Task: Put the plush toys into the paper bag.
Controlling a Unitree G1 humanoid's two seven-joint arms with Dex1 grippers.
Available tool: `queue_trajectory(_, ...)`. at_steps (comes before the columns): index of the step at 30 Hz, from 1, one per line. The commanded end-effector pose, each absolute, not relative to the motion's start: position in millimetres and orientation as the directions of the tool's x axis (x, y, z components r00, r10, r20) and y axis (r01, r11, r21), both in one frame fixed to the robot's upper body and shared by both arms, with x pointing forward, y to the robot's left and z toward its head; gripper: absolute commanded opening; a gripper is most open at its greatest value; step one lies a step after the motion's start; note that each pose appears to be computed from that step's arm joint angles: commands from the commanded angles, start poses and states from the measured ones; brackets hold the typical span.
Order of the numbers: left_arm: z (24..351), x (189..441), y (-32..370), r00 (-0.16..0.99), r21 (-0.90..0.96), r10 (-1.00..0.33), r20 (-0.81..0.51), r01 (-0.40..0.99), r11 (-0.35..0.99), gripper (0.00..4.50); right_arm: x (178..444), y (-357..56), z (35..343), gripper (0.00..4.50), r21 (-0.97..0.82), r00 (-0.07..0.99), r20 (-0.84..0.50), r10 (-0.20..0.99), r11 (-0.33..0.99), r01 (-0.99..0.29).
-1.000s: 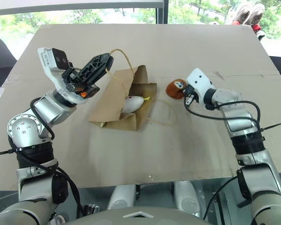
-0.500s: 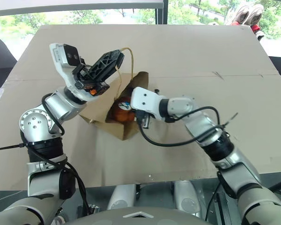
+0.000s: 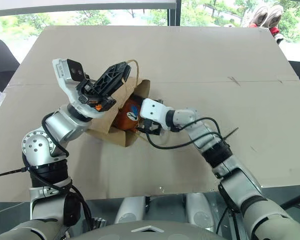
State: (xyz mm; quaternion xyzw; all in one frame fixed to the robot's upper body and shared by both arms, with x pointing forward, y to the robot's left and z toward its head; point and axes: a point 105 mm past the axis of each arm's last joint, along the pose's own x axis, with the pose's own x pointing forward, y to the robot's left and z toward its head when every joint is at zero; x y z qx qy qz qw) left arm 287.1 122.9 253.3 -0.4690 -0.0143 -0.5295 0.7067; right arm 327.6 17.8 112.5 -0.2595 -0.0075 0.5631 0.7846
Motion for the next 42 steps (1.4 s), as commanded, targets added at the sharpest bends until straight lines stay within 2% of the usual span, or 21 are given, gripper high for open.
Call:
queue_trajectory(1,268.2,280.8,130.5,0.412,-0.6,-0.72,0.559,0.8,-0.007,0.0,317.1,0.2,149.0,4.14,-0.399,0.407,-0.188,0.894,0.309,-0.863)
queue_trajectory(6,271.9,282.6,136.2,0.406,-0.589,-0.715,0.569,0.808,-0.01,0.0,294.2,-38.4,160.1,4.14,-0.278,0.492,-0.211,0.844,0.431,-0.858)
queue_trajectory(10,290.8,283.7,147.9,0.378,-0.555,-0.672,0.637,0.83,-0.059,0.0,279.9,-90.8,166.9,4.14,-0.008,0.636,-0.212,0.742,0.65,-0.76)
queue_trajectory(13,299.0,281.8,150.8,0.347,-0.537,-0.673,0.654,0.839,-0.09,0.0,262.7,-117.0,154.2,4.14,0.226,0.674,-0.254,0.694,0.72,-0.656)
queue_trajectory(15,301.1,281.1,150.2,0.334,-0.534,-0.678,0.655,0.84,-0.102,0.0,252.7,-124.4,144.6,4.14,0.347,0.676,-0.27,0.686,0.724,-0.596)
queue_trajectory(18,301.3,280.4,148.6,0.326,-0.535,-0.684,0.653,0.837,-0.112,0.0,249.4,-124.2,136.5,4.14,0.427,0.673,-0.279,0.685,0.716,-0.552)
queue_trajectory(25,296.9,277.1,141.6,0.304,-0.54,-0.707,0.638,0.832,-0.129,0.0,277.5,-110.6,142.0,4.14,0.576,0.684,-0.168,0.71,0.634,-0.517)
queue_trajectory(27,296.7,277.2,140.1,0.302,-0.54,-0.708,0.638,0.831,-0.132,0.0,281.6,-101.8,132.4,3.75,0.59,0.657,-0.195,0.728,0.622,-0.515)
queue_trajectory(29,297.3,276.6,139.4,0.3,-0.538,-0.708,0.64,0.832,-0.133,0.0,280.4,-92.7,126.4,3.02,0.592,0.626,-0.209,0.751,0.607,-0.531)
queue_trajectory(34,297.8,274.9,140.4,0.307,-0.538,-0.701,0.644,0.833,-0.129,0.0,275.0,-80.1,139.0,0.45,0.614,0.592,-0.103,0.799,0.52,-0.594)
queue_trajectory(35,297.8,274.7,140.6,0.31,-0.538,-0.7,0.644,0.833,-0.126,0.0,273.2,-79.5,142.1,0.1,0.616,0.586,-0.085,0.806,0.505,-0.604)
queue_trajectory(37,297.9,274.9,141.0,0.316,-0.539,-0.695,0.646,0.834,-0.122,0.0,267.7,-78.2,153.2,0.04,0.62,0.565,-0.022,0.824,0.455,-0.639)
queue_trajectory(39,298.1,277.8,141.7,0.329,-0.539,-0.69,0.645,0.835,-0.106,0.0,263.6,-79.1,177.1,0.04,0.616,0.543,0.102,0.834,0.375,-0.693)
queue_trajectory(42,301.1,289.8,147.9,0.382,-0.547,-0.66,0.647,0.836,-0.053,0.0,259.9,-86.2,226.3,0.04,0.552,0.497,0.325,0.805,0.265,-0.791)
